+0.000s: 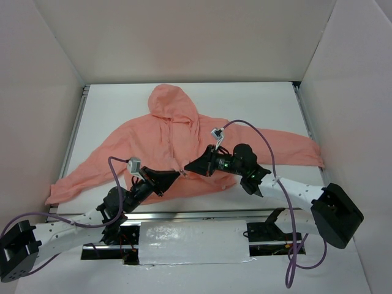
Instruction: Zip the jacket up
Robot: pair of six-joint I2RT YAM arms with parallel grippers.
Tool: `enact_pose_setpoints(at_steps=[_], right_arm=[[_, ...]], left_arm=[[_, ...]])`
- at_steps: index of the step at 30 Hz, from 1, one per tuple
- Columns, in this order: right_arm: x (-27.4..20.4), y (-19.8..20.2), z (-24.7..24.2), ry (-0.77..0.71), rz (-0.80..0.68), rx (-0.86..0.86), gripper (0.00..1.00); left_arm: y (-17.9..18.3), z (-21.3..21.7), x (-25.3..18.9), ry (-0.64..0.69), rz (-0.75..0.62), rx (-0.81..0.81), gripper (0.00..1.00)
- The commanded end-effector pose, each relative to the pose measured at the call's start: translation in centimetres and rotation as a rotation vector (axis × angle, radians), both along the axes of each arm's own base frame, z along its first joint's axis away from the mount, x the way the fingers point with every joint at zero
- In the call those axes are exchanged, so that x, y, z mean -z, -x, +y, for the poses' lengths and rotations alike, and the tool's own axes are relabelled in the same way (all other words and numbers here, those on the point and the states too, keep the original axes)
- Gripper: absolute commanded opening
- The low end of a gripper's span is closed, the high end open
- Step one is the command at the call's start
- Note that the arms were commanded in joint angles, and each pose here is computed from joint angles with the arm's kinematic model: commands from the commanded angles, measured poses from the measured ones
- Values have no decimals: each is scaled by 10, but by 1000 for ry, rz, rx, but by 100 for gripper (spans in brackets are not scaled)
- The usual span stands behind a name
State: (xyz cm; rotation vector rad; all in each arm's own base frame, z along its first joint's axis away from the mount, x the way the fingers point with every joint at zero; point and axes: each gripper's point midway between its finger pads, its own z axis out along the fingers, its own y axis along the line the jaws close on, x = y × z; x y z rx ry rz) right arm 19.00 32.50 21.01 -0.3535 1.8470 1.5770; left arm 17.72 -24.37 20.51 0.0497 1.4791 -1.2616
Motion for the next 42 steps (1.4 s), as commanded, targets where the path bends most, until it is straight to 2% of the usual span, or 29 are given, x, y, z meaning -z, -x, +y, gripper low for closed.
enact_pose_setpoints(at_steps=[1, 11, 24, 35, 39, 42], right_arm=[[-47, -2, -5, -127, -102, 24, 0], [-52, -4, -7, -155, -81, 22, 0], [-62, -8, -7, -174, -81, 28, 0], [-5, 7, -5, -104, -8, -17, 0], [12, 13, -4, -76, 17, -31, 0], [19, 15, -3, -62, 25, -30, 4]], left_arm=[[12, 0, 17, 5, 8, 52, 0], [15, -3, 15, 1, -9, 75, 0], [32, -19, 15, -36, -69, 206, 0], [16, -13, 38, -89, 9, 112, 0], [16, -14, 50, -121, 33, 118, 0], [18, -17, 57, -143, 46, 137, 0]])
